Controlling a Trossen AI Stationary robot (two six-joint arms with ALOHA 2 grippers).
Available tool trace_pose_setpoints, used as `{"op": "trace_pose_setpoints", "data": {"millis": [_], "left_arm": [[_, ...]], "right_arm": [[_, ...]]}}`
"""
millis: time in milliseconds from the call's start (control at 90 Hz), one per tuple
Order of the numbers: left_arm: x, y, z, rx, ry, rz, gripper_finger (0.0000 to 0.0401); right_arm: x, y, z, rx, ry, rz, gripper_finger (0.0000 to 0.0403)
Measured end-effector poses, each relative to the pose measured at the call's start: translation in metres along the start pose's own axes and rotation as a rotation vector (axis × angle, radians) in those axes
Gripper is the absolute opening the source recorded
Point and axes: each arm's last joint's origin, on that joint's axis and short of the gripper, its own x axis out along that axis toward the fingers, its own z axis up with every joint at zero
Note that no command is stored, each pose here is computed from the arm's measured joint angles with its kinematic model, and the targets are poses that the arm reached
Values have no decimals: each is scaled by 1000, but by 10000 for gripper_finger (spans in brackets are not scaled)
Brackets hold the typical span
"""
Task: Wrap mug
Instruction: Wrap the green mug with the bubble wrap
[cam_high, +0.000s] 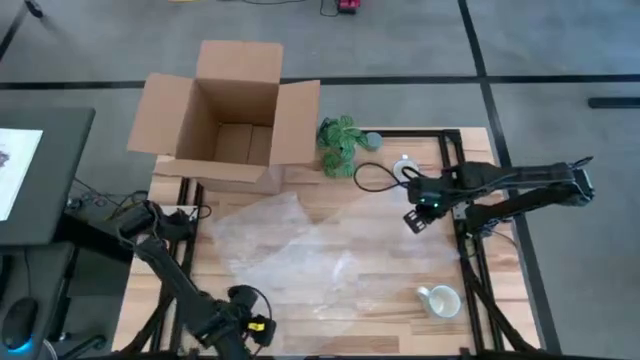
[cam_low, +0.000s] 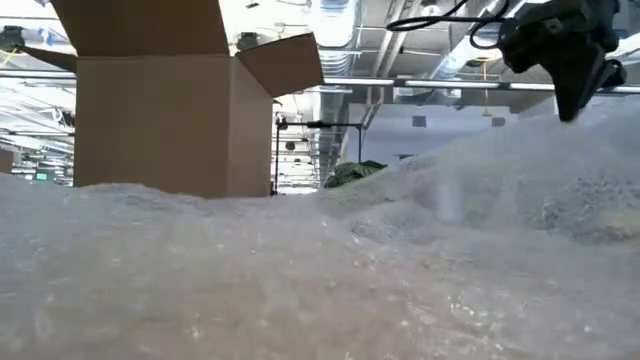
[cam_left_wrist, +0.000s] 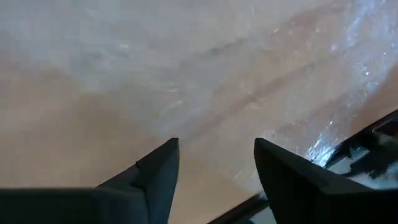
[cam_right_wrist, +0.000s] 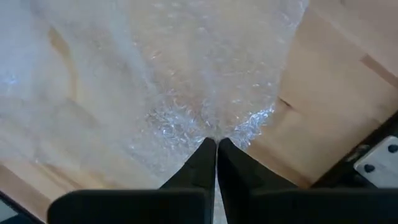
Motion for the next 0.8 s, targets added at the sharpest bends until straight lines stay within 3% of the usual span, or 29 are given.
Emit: {"op": "trace_pose_setpoints", "data": {"millis": [122, 222, 322, 478, 622, 800], "left_arm": [[26, 10, 9, -30, 59, -45, 225], [34, 12, 18, 31, 85, -27, 208], [38, 12, 27, 117, 97, 8, 153], [41, 11, 37, 257, 122, 54, 25], [29, 5, 42, 354, 117, 184, 3], [-10, -19, 44, 450, 93, 279, 0]], "right_arm": [[3, 2, 1, -32, 28, 6, 0], [4, 4, 2, -51, 28, 18, 0], [4, 5, 3, -55, 20, 27, 0], [4, 7, 3, -65, 11, 40, 0], [4, 9, 1, -81, 9, 50, 0], [4, 14, -5, -93, 15, 60, 0]]}}
